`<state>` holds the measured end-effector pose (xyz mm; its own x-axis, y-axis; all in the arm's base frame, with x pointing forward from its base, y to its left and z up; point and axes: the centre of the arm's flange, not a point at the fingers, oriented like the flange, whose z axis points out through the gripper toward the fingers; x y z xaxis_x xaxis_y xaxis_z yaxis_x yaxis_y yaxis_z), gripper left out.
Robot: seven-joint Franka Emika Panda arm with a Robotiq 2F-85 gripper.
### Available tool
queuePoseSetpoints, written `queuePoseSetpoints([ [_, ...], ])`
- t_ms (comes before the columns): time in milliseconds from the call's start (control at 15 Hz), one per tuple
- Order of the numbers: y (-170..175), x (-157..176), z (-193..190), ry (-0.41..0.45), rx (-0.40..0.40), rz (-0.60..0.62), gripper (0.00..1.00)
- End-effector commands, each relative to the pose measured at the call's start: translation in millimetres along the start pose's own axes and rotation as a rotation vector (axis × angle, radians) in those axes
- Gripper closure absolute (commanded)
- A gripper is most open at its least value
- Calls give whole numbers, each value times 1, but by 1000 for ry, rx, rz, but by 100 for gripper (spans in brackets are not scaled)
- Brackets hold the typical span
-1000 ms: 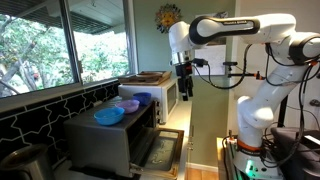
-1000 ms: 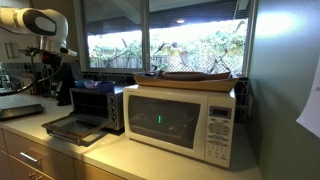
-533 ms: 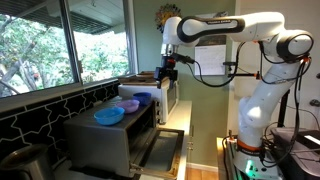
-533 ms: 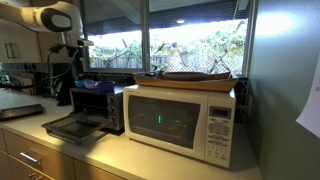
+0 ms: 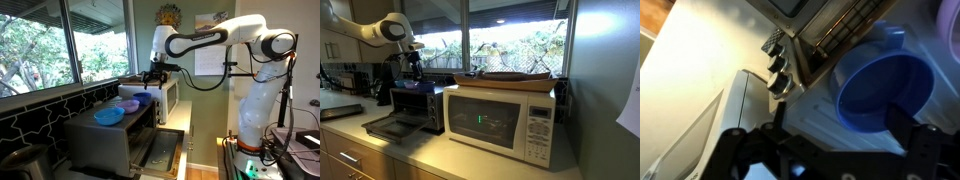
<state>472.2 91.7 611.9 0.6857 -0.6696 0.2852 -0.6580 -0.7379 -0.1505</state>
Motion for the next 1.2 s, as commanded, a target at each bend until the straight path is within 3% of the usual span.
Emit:
queuePoseSetpoints([
  [0,0,2,3,1,-7,5,0],
  [400,-1,5,9,7,-16,-4,0],
  [1133,-14,28,37,-10,-44,-149,0],
])
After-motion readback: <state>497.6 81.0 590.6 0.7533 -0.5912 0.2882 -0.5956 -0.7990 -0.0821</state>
